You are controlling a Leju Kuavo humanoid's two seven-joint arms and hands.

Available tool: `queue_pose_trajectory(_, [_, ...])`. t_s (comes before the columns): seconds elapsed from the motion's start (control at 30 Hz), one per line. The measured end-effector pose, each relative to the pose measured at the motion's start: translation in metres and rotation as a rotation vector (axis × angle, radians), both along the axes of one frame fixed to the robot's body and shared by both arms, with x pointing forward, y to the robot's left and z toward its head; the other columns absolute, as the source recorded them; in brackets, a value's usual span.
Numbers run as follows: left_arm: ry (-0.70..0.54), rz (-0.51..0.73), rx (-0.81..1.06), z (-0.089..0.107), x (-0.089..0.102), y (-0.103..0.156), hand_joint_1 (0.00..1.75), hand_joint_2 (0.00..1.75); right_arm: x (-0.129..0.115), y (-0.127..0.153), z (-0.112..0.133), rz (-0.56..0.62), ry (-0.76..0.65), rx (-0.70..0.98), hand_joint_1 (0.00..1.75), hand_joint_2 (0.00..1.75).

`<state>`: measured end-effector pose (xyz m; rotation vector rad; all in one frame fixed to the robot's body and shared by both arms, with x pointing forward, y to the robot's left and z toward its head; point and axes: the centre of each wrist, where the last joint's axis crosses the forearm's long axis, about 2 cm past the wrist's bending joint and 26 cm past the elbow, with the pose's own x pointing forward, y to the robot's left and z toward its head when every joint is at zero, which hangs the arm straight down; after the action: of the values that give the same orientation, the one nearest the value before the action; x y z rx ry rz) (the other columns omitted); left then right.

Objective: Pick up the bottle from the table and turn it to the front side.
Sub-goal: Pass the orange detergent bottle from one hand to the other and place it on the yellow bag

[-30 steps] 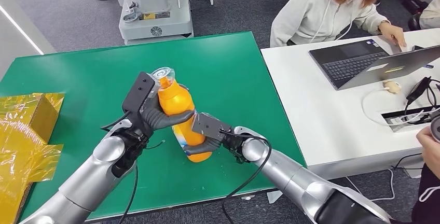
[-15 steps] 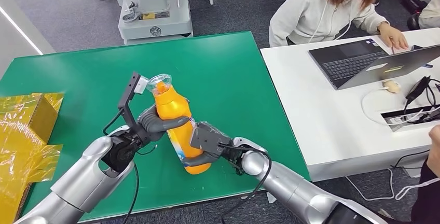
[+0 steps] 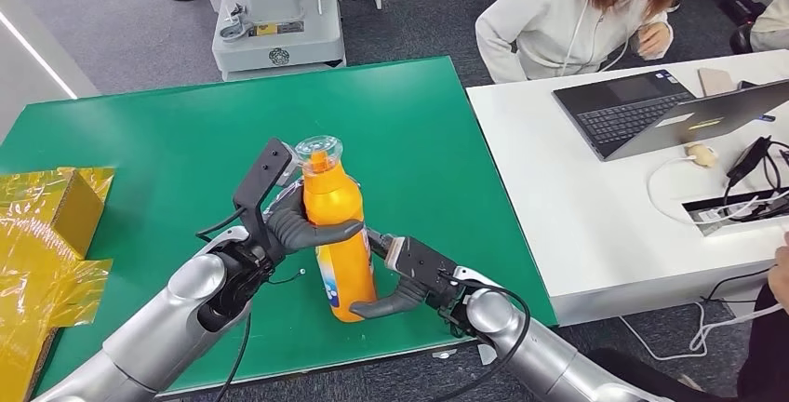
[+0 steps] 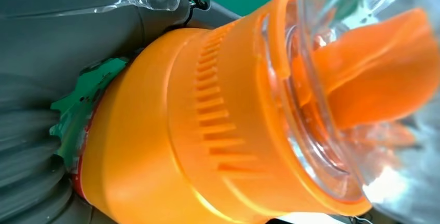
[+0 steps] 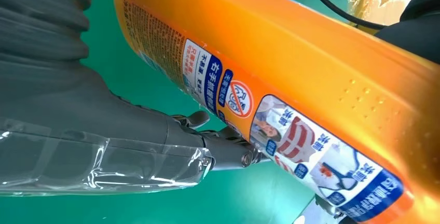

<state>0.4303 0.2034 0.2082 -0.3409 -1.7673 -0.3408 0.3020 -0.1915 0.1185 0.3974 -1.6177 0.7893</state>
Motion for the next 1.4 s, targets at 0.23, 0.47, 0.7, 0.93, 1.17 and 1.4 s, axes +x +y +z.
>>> queue_pose_trajectory(0.23, [-0.011,-0.005,0.014,0.002,0.0,0.0,1.75,1.75,-0.003,-0.006,-0.001,-0.013,-0.005,0.006,0.0,1.75])
queue_pose_trajectory(0.47, [-0.125,0.051,0.17,0.011,0.003,-0.004,1.75,1.75,-0.016,-0.013,-0.007,-0.036,-0.005,0.013,0.0,1.75])
queue_pose_trajectory(0.7, [-0.419,0.191,0.551,0.031,0.008,-0.006,1.75,1.75,-0.025,-0.014,-0.008,-0.046,-0.027,0.024,0.0,1.75])
queue_pose_trajectory(0.93, [-0.719,0.336,0.925,0.044,0.017,0.0,1.75,1.75,-0.041,-0.016,-0.002,-0.057,-0.082,0.093,0.0,1.75])
queue_pose_trajectory(1.17, [-0.749,0.348,1.009,0.043,0.019,0.005,1.75,1.75,-0.046,-0.018,0.005,-0.067,-0.112,0.13,0.0,1.75])
queue_pose_trajectory(1.4, [-0.996,0.401,1.382,0.052,0.024,0.004,1.75,1.75,-0.047,-0.021,0.015,-0.077,-0.185,0.2,0.0,1.75])
